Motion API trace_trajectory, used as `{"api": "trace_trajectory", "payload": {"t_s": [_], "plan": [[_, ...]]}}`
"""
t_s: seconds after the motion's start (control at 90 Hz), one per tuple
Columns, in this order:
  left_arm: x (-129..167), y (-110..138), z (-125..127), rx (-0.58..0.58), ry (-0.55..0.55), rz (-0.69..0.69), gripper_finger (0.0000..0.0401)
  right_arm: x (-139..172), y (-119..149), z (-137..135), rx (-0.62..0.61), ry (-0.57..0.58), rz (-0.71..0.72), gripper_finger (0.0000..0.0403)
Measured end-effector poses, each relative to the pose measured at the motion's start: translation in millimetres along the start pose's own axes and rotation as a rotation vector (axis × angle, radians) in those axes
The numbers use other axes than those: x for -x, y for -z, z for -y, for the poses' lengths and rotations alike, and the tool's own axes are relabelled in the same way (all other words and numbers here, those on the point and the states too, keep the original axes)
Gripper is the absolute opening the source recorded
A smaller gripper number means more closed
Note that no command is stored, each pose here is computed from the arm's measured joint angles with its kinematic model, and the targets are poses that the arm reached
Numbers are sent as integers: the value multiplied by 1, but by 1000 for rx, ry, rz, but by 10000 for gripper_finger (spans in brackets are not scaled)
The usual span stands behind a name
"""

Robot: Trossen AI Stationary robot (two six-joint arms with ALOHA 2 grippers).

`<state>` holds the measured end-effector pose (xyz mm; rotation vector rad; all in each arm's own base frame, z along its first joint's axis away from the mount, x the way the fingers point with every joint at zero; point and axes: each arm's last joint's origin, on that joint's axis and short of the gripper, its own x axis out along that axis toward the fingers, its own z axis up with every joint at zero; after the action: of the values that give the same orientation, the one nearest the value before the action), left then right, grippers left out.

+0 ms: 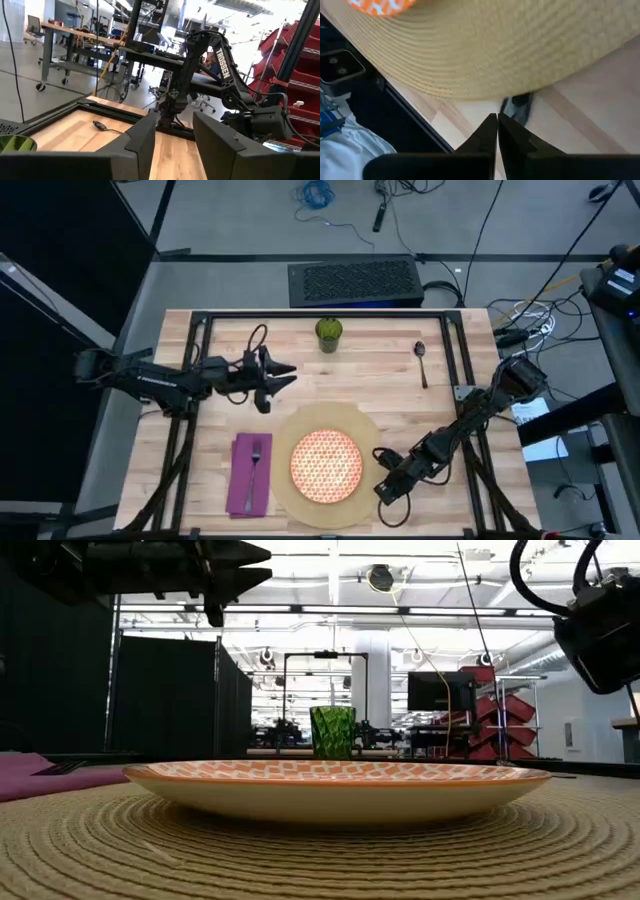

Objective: Set table place
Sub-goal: Move the black knife to the right of the brown placemat

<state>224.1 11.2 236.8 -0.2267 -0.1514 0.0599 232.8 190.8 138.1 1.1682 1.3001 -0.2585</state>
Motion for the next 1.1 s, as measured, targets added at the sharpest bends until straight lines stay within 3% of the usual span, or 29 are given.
{"api": "trace_trajectory", "payload": {"t_s": [0.389,0.744,1.1], "plan": [[0,0,0,0,1,0,118,-5,-7,1,8,9,-19,0],[0,0,0,0,4,-1,118,-3,-6,9,-37,102,-56,0],[0,0,0,0,4,-3,118,9,31,26,-164,266,-121,0]]}}
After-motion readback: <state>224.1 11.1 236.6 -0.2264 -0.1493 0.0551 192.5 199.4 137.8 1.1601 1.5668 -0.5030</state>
